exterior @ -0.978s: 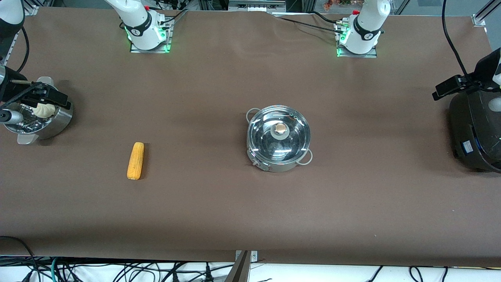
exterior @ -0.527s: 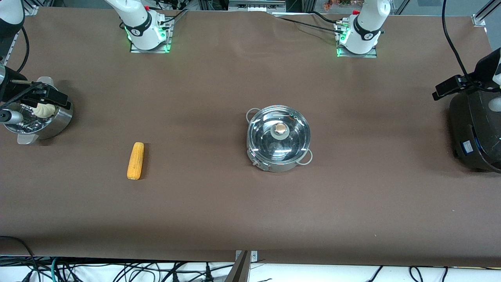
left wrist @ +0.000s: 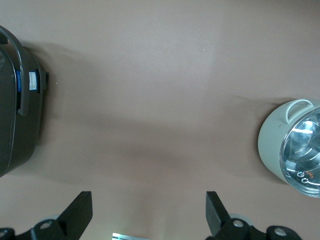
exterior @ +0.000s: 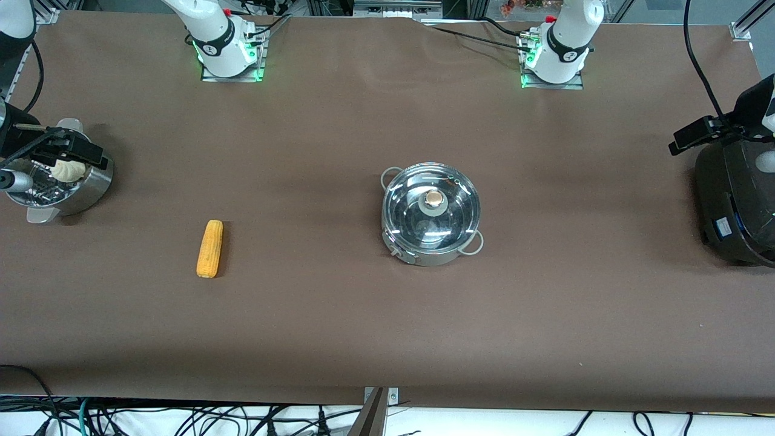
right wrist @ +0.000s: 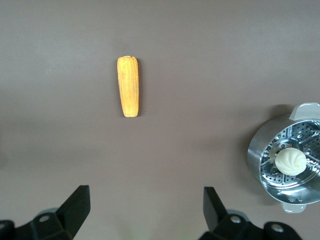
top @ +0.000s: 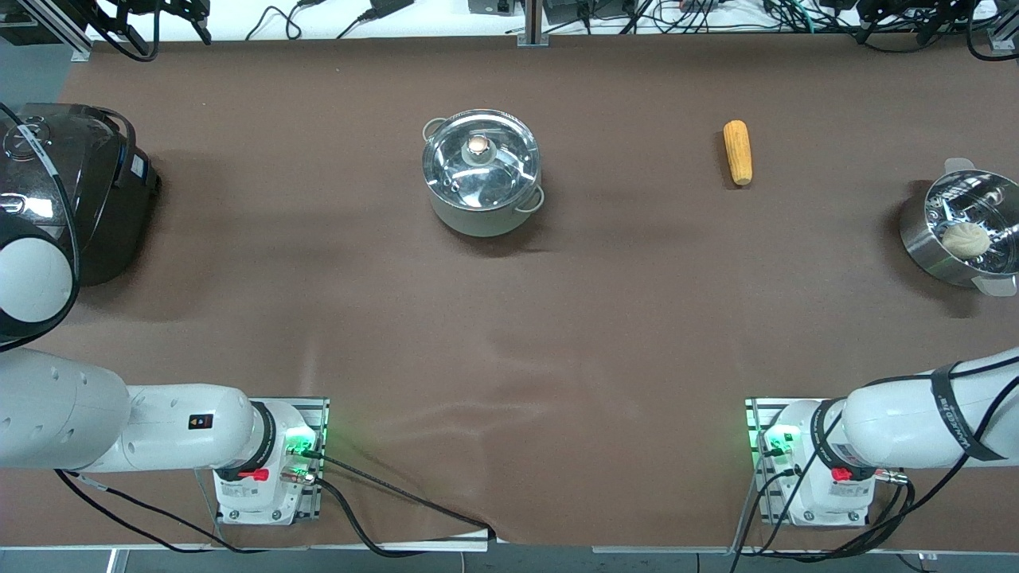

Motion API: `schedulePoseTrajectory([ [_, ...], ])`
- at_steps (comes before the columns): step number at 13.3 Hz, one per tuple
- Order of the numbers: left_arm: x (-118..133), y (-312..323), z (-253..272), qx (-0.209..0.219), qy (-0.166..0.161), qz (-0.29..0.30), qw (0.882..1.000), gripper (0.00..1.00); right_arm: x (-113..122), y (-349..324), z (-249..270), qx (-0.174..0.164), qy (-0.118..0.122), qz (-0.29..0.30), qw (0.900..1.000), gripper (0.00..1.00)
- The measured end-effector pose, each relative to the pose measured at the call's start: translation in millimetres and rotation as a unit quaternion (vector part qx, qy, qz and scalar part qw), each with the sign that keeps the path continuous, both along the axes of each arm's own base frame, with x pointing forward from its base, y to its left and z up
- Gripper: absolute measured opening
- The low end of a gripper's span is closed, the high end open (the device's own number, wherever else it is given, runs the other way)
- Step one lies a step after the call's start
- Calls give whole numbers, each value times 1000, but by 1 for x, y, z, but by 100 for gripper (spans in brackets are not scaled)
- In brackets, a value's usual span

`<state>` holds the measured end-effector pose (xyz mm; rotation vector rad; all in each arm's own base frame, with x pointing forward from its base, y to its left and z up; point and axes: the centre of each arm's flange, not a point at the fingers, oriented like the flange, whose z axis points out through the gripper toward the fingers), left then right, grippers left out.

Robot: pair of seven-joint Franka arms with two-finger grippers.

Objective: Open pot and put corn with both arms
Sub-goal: 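Reach the right gripper to the corn while the left gripper reaches the lid knob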

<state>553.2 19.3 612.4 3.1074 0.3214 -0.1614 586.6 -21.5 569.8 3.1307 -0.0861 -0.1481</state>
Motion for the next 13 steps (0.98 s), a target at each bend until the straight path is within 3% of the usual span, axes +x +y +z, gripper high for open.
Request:
schedulePoseTrajectory([
  [9,8,-11,-18,-5,16,-6,1000,100,39,1,-88,-2,37,0,999,100],
  [13,10,-63,-24,-1,21,14,1000,100,68,25,-156,-1,35,17,999,100],
])
